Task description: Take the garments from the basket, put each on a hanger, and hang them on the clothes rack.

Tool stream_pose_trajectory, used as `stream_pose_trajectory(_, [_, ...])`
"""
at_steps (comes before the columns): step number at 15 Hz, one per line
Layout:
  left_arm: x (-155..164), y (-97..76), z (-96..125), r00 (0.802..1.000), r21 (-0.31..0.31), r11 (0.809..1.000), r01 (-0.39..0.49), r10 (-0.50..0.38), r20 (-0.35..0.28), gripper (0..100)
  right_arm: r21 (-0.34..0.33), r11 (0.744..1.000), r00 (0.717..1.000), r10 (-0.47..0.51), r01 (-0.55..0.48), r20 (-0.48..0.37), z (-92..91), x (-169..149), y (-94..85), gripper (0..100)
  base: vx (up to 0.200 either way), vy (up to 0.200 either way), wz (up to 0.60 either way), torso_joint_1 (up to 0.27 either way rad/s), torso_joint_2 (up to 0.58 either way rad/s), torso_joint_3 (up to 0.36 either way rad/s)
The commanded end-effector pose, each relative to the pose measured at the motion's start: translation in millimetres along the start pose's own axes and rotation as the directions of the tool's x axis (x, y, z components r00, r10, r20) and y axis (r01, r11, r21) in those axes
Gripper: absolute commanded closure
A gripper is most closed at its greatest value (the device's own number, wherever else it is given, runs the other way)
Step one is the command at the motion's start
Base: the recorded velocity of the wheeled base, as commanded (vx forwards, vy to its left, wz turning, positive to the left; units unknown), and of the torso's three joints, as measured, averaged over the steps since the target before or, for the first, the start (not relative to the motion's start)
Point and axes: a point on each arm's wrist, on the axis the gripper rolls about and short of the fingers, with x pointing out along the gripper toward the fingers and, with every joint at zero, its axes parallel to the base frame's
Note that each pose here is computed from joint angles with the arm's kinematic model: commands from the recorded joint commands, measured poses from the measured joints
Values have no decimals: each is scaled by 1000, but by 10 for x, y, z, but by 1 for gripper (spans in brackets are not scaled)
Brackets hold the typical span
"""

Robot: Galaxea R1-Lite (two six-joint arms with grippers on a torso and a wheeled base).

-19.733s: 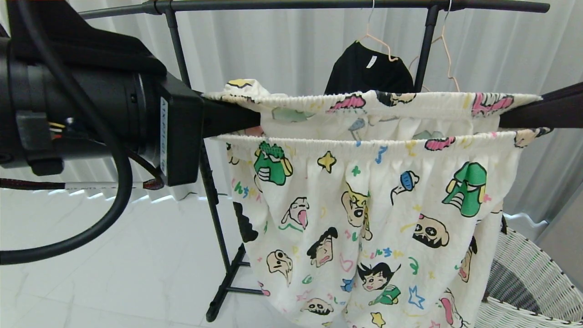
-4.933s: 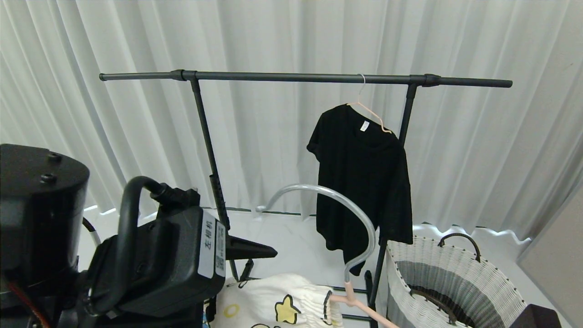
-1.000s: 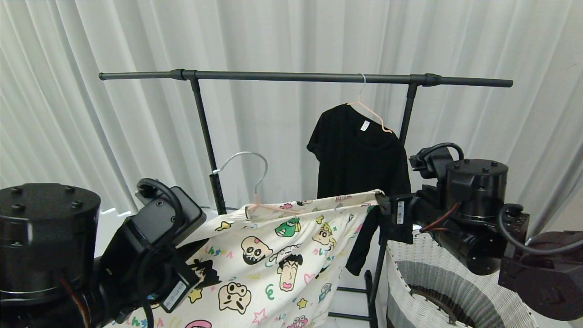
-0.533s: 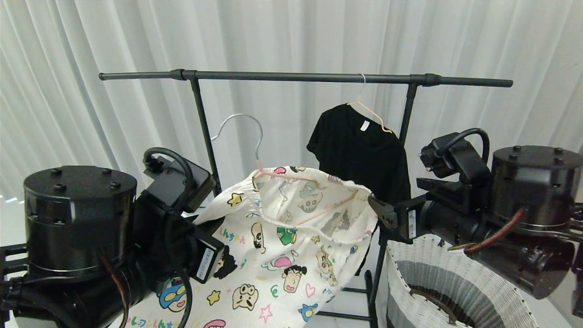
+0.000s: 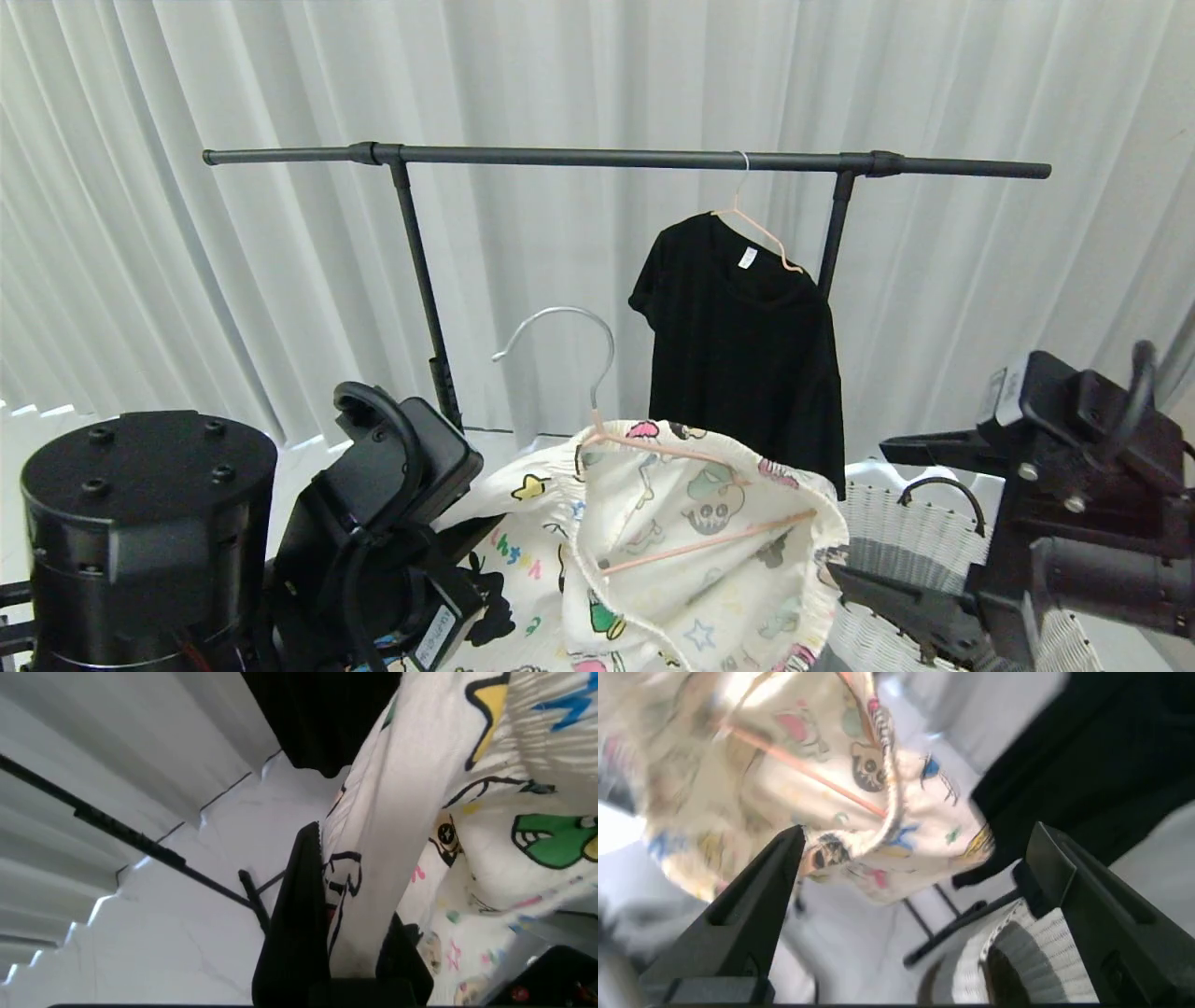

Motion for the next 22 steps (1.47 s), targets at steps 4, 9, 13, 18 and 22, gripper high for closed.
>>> stream_pose_trajectory(4, [-47,-69,-15,997,17,998,65,-66,27,100,-26,998,997,65,-64,48,138,-403,-15,0,0,0,0,0,0,0])
stream_pose_trajectory(9, [-97,-142,-3,992,29,993,113,-114,62,100,-25,987,988,156,-156,-9,220,-397,-3,0,0,0,0,0,0,0])
stream_pose_trajectory(13, [-164,-325,-16,976,81,977,196,-202,76,100,-146,953,963,251,-264,-100,243,-23,116,0,0,0,0,0,0,0])
stream_pose_trajectory(18, [-169,-343,-5,974,86,975,204,-211,80,100,-197,928,939,276,-315,-204,165,311,161,0,0,0,0,0,0,0])
stream_pose_trajectory(22, [-162,-345,1,974,84,976,202,-209,87,100,-196,932,938,257,-305,-233,236,533,160,0,0,0,0,0,0,0])
